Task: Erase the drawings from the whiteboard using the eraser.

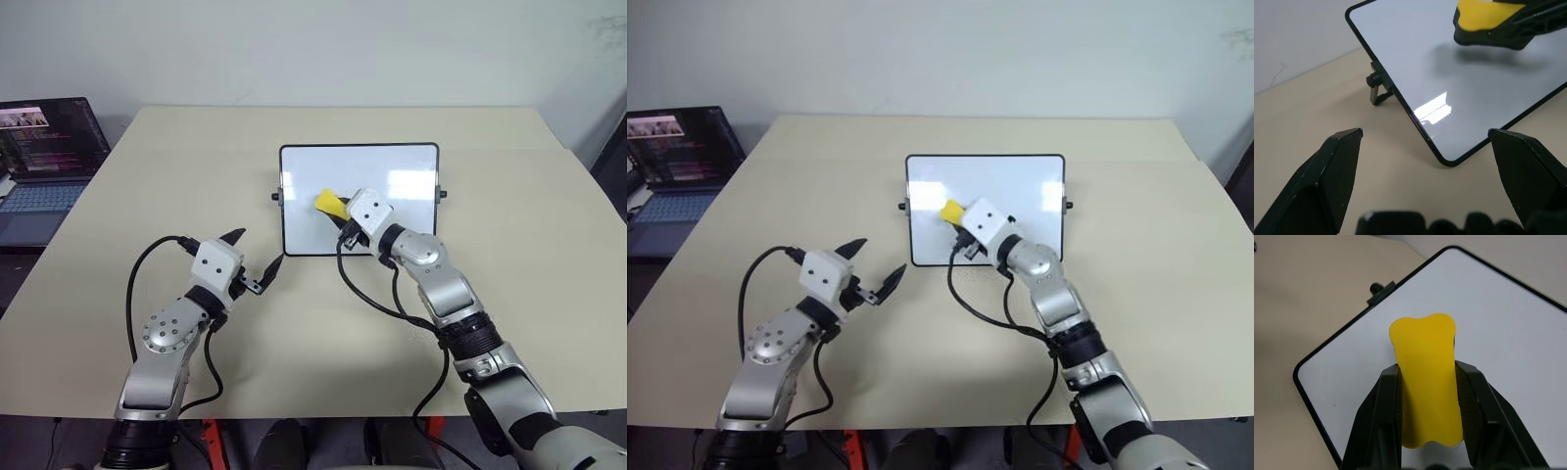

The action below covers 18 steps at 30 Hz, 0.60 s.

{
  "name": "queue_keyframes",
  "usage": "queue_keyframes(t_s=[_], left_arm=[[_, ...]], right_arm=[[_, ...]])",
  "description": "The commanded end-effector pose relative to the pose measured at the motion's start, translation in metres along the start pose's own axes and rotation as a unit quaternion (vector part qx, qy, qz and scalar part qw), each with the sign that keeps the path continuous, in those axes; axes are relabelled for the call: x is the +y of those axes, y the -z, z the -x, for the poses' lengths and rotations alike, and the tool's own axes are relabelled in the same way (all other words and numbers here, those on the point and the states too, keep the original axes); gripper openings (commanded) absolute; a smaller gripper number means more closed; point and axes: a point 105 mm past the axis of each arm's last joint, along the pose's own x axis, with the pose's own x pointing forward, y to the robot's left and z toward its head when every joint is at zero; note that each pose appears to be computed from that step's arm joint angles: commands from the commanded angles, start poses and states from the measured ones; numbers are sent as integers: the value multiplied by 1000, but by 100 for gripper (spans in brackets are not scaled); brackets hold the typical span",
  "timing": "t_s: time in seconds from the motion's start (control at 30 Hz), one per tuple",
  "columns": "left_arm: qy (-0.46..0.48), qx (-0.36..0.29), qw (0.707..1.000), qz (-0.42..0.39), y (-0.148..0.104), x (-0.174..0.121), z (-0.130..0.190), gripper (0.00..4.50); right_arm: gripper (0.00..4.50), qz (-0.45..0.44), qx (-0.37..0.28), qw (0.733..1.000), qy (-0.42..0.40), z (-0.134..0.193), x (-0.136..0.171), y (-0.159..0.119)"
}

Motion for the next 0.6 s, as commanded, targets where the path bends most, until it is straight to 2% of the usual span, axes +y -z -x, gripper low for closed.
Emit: queue_keyframes(t_s=[0.03, 0.23, 0.47, 0.6], left_arm=[[-1, -23, 1000, -10, -12, -1, 0, 450], [3, -24, 1000, -7, -12, -1, 0, 450], [41, -40, 998, 11, -22, -19, -4, 450], [93, -57, 993, 35, -36, -41, -7, 450]], right_arm=[[123, -1, -38, 999, 18, 1, -12, -29], [123, -21, -42, 998, 30, 5, -15, -37], [123, -35, 3, 996, 82, 32, -40, -9], [123, -37, 25, 992, 117, 50, -58, 2]])
